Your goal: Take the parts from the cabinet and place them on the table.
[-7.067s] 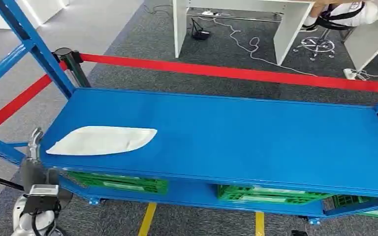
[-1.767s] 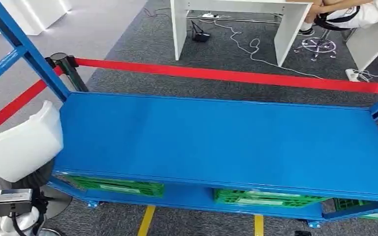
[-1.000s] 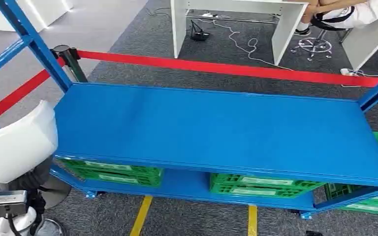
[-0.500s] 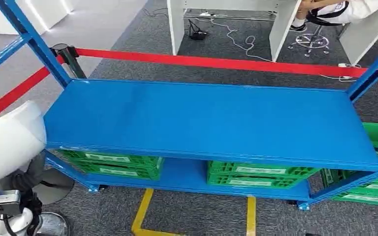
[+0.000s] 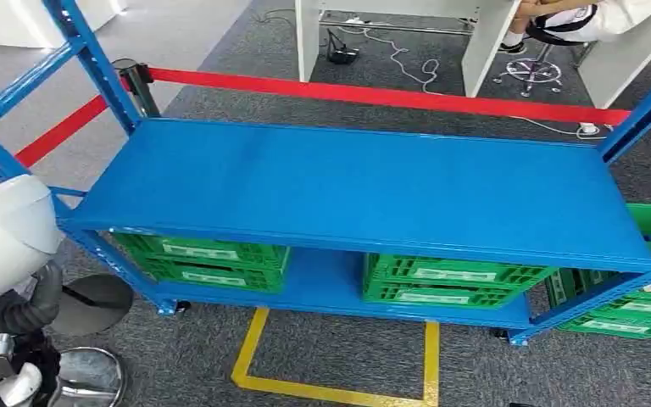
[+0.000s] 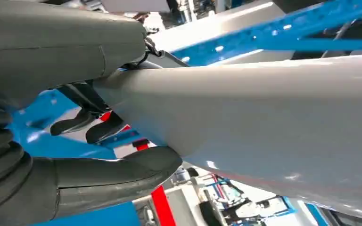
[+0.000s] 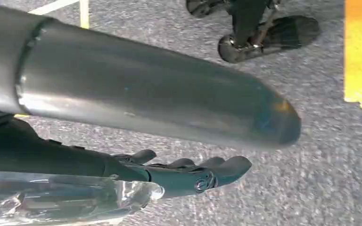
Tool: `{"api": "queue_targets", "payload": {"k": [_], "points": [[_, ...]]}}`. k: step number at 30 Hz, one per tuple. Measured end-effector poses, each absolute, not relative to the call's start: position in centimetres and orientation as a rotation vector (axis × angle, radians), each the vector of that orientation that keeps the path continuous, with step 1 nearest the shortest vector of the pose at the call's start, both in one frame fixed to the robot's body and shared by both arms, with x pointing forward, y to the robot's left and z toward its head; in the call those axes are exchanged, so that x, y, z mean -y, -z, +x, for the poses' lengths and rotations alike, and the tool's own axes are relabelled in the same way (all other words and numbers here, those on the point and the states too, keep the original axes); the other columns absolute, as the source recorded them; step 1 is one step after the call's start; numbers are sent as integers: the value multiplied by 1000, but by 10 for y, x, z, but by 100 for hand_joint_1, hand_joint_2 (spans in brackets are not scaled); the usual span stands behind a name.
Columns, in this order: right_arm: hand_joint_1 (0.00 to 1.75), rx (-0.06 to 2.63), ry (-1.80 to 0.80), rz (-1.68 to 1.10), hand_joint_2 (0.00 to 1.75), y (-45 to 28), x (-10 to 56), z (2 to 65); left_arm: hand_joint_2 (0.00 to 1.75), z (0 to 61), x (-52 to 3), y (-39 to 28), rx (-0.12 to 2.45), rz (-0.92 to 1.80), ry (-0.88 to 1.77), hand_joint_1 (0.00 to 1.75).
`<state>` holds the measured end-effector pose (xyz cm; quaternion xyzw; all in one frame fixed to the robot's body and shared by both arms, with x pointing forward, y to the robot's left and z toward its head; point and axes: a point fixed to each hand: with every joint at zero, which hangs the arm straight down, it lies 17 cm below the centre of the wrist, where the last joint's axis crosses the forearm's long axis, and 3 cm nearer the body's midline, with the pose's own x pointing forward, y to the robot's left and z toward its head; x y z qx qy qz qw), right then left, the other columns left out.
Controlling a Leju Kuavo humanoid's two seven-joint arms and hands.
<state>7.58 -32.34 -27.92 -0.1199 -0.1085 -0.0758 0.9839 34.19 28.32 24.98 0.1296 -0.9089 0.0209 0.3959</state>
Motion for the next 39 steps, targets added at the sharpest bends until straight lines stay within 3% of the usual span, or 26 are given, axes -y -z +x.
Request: {"api": "queue_targets", "payload": {"k": [39], "points": [[0, 249, 156, -159, 0, 277, 287, 94, 175, 334, -303, -257, 2311, 386, -86, 175]]}}
